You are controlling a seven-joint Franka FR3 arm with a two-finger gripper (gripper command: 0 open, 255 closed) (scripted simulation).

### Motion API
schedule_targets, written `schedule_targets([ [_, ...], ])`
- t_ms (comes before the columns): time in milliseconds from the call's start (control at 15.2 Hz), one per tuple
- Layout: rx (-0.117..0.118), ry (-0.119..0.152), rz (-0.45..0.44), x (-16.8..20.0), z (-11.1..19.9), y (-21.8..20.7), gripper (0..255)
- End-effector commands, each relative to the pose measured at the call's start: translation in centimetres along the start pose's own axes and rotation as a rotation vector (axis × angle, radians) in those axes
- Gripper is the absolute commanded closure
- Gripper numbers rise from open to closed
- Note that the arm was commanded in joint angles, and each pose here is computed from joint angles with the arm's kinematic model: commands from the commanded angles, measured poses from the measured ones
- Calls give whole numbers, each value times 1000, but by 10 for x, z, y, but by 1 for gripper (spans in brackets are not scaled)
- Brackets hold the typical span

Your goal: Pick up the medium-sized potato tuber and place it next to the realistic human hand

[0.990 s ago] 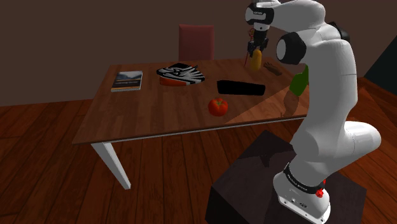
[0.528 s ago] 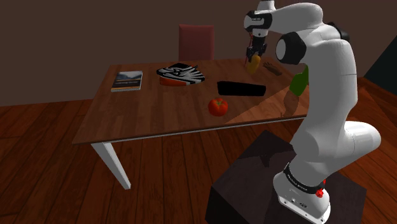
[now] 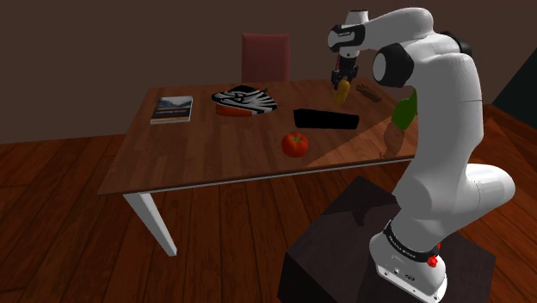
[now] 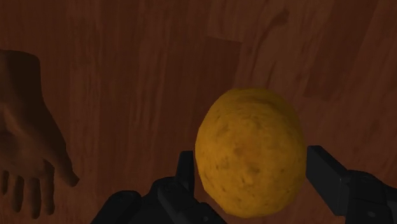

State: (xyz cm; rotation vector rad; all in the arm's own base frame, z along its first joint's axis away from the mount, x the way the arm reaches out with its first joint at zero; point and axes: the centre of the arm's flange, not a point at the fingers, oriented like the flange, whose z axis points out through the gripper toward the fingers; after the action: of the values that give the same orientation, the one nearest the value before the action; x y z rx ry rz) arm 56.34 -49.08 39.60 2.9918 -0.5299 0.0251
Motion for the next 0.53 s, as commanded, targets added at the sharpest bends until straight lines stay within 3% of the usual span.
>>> schedule_targets([
  [0,5,-17,1,-1,20,-1,255],
  [462,5,-17,1,-2,49,-3,255],
])
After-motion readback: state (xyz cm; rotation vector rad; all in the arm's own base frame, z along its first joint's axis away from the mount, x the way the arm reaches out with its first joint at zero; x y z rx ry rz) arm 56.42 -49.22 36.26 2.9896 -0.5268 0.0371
